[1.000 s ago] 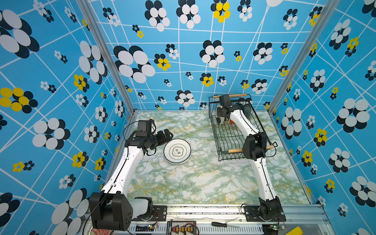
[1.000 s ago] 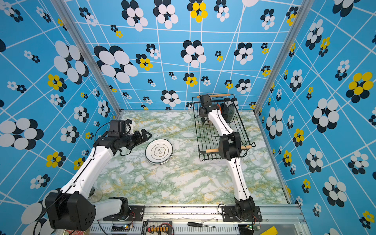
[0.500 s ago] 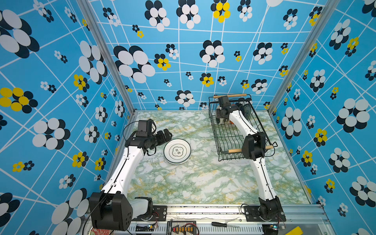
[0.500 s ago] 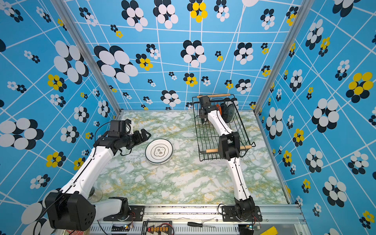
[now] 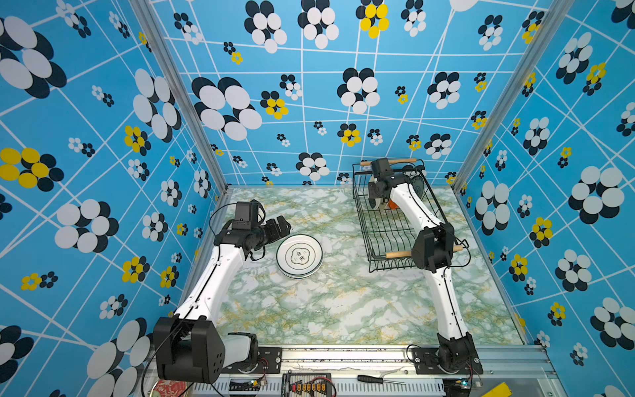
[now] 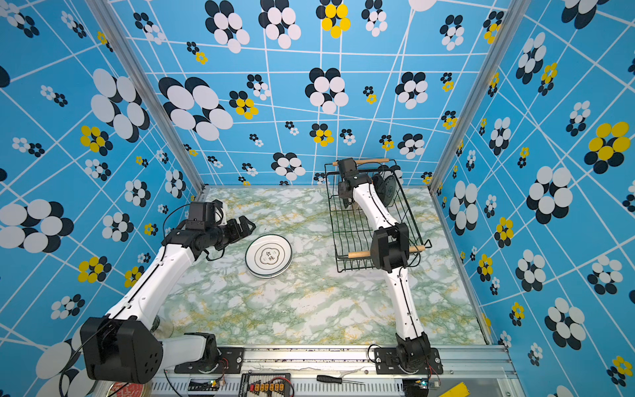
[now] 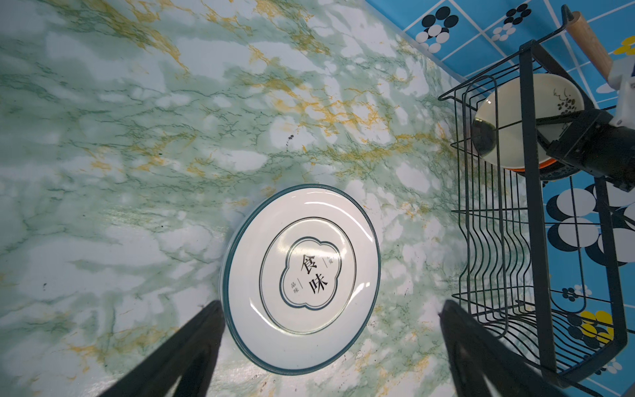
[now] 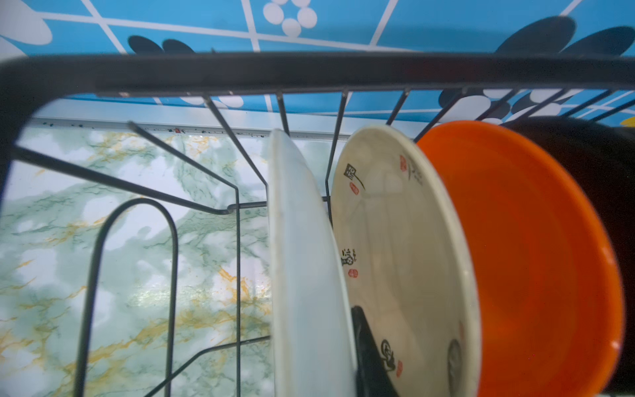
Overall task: Unload the plates from the dish rack
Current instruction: Pick up the plate from the dish rack.
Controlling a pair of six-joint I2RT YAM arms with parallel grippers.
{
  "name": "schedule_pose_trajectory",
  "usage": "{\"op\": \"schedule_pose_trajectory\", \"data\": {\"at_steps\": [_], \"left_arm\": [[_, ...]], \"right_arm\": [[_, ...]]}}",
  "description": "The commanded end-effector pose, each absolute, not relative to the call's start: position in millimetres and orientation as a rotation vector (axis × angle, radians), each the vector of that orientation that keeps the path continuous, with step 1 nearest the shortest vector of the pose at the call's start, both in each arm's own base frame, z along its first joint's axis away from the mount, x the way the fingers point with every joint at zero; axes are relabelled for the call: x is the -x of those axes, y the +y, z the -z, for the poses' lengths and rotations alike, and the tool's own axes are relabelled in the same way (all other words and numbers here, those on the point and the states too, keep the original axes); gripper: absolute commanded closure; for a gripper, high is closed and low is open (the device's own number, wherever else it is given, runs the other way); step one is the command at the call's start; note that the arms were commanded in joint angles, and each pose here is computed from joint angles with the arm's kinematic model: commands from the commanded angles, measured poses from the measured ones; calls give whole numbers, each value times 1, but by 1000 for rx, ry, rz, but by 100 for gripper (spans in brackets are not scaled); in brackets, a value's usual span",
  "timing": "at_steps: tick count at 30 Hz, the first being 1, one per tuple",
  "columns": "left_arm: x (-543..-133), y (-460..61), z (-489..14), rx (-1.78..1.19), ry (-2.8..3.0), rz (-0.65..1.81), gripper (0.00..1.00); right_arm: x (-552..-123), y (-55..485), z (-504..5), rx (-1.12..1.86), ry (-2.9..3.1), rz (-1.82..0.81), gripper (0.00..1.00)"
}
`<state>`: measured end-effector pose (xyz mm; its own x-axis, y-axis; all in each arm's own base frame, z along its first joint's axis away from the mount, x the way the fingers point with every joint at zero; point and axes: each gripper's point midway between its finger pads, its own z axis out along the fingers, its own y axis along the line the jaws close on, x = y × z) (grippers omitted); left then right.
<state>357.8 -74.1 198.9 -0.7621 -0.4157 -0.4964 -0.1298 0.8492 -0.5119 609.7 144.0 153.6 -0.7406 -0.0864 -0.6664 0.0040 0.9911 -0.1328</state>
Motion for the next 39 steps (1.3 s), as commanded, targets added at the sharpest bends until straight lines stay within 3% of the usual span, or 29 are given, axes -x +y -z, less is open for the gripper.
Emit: {"op": "schedule_pose_trajectory", "data": {"at_steps": [1,10,18,27,39], "left_arm": [[-363,-75,-204,369,2390,591,1],[-364,-93,-208,325,2425,717,1],[-368,-114,-216,277,2405,858,1],[-372,-146,-237,188,2351,989,1],[-376,-196,-259,81,2276,1197,1]], "right_arm": [[-599,143,-204,59,2336,164,97],[-566,153,-278,28,2249,107,98],[-518,178,-325,-89,2199,-125,98],[-463,231,-331,-232,2215,-698,99],[-423,275,-292,-331,2226,-1143,98]]}}
